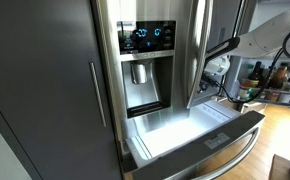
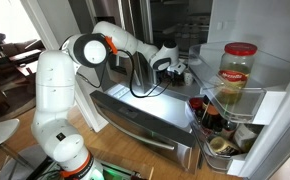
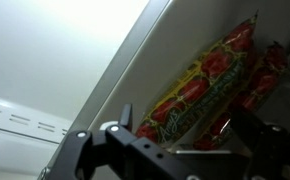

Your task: Put the two packets in the open fridge drawer

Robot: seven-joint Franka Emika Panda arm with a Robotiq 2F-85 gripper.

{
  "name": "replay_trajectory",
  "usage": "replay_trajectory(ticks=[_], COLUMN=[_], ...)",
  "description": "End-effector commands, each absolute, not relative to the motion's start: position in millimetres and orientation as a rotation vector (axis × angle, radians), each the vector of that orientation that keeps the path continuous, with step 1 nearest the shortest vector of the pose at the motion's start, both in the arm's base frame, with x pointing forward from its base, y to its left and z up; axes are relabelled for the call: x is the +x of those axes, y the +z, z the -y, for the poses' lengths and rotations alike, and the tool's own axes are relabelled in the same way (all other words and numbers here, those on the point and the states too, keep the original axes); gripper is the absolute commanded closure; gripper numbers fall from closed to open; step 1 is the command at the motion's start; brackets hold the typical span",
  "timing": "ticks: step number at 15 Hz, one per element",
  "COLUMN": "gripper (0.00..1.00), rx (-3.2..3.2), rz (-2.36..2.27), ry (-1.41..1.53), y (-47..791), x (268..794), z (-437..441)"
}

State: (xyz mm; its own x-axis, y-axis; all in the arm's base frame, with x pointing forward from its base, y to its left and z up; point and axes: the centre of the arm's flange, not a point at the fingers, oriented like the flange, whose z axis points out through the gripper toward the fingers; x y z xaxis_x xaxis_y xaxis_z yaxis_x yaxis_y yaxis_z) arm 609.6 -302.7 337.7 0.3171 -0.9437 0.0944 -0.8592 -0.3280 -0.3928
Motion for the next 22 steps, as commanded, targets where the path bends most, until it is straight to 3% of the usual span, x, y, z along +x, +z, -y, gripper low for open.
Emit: replay_trajectory(ticks=[1, 2, 3, 13, 22], gripper=[0.01, 0.06, 0.26, 0.99, 0.99], rx=[-2.212, -2.196, -2.18, -2.143, -2.067], rz=[-1.669, -1.668, -1.667, -1.637, -1.588], ry=[-0.405, -0.405, -0.414, -0.442, -0.541], y=[326, 324, 322, 325, 351], x=[626, 628, 631, 642, 650], z=[313, 314, 316, 318, 321])
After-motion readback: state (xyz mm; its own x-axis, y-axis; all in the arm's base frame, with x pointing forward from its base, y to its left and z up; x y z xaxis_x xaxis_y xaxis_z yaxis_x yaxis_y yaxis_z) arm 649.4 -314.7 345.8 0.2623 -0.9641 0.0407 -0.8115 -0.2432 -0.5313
